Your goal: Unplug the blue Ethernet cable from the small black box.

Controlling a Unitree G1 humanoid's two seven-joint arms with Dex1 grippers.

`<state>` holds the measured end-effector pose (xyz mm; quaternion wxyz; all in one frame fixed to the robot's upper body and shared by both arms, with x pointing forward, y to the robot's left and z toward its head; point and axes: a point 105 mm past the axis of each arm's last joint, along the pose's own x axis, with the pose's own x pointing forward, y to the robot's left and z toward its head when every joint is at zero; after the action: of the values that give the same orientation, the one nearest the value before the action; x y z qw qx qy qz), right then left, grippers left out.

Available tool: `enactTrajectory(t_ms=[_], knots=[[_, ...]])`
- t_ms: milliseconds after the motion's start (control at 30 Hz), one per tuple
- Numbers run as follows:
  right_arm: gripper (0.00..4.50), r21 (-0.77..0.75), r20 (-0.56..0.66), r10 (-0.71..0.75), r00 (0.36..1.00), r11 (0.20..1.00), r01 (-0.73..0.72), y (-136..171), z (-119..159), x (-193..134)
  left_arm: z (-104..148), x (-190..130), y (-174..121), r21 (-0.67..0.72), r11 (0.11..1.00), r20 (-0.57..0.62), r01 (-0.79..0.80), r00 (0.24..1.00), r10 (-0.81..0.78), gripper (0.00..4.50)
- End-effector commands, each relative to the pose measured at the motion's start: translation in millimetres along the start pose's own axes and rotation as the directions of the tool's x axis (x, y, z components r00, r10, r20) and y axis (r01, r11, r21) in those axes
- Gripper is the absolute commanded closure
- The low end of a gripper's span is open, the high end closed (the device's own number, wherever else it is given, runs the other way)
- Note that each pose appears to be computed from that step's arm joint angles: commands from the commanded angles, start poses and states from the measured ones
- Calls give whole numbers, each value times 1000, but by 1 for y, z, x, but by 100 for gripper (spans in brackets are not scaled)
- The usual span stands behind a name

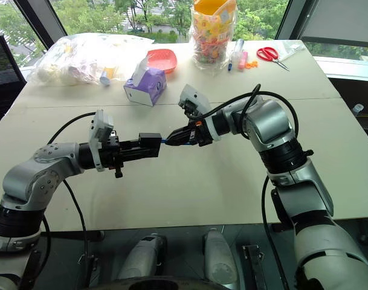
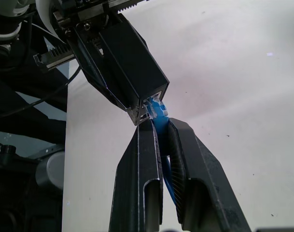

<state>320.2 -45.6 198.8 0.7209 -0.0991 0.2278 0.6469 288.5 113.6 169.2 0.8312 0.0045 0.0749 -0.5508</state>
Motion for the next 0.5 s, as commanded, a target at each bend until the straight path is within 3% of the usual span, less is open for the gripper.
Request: enactTrajectory(t_ms=[33,167,267,367,500], knots=[[447,-87,19,54,998,995,-53,11,14,2,14,5,-9,41,999,37,28,999,-29,398],[447,-150,33,107,994,984,-101,20,18,2,15,7,-10,35,999,40,39,998,-40,398],[351,-157,28,109,994,982,-103,20,18,1,15,8,-11,34,998,36,44,998,-45,398],[216,-145,10,76,997,987,-74,14,18,2,15,8,-12,34,998,37,43,998,-45,398],[216,-142,3,85,996,986,-83,14,19,3,15,9,-12,36,999,40,41,998,-43,398]])
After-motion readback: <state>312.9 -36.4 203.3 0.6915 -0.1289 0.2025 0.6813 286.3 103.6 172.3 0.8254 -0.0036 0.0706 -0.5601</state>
